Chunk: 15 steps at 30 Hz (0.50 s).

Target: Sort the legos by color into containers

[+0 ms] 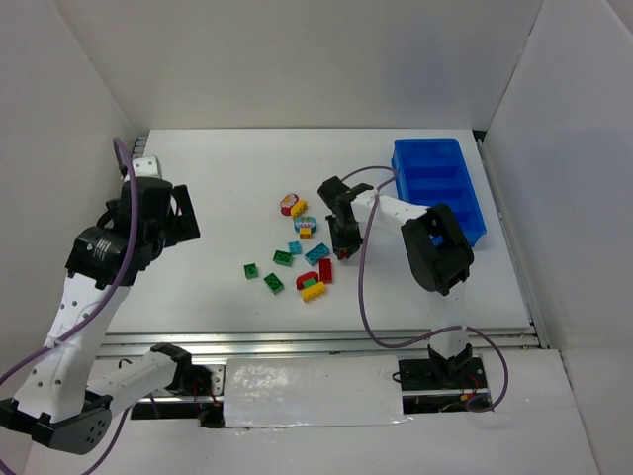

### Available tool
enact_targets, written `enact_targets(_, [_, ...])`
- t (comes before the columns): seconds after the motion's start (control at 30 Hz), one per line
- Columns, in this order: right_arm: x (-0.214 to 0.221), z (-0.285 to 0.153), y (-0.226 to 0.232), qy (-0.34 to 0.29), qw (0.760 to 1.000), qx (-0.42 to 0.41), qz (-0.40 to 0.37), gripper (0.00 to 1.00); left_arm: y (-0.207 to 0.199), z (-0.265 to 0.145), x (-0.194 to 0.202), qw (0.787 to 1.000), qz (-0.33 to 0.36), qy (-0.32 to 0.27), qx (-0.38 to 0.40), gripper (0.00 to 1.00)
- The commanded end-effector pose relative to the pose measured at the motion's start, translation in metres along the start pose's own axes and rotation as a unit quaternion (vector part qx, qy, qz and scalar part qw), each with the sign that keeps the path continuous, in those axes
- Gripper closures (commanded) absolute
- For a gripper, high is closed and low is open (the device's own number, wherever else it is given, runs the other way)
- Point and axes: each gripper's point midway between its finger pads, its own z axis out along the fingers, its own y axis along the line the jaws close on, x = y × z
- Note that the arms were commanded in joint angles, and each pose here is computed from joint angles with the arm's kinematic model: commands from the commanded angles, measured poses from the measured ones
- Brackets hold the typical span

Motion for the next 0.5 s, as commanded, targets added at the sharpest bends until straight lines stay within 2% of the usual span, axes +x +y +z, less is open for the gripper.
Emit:
enact_targets(0.0, [-0.010,-0.013,0.012,-0.029,0.999,-0.023,0.005,0.88,0.003,-0.004,-0.006,1.000,0.009,-0.016,0.002,0.01])
enact_targets(0.1, [-0.021,-0.038,0.010,-0.062,0.997,-0.034,0.021,0.89,0.001,-0.004,-0.005,1.000,0.010,-0.015,0.006,0.00])
enact_targets(0.23, [-0.047,-0.093,-0.007,-0.118,0.989,-0.056,0.062,0.89,-0.002,-0.002,-0.005,1.000,0.012,-0.012,0.012,0.01])
enact_targets(0.37, [-0.068,-0.133,-0.054,-0.160,0.978,-0.049,0.127,0.89,-0.006,-0.003,-0.008,1.000,0.011,-0.012,0.020,0.00])
enact_targets(0.47, [-0.076,-0.142,-0.114,-0.171,0.963,-0.025,0.207,0.89,-0.009,-0.006,-0.012,0.999,0.009,-0.017,0.030,0.00])
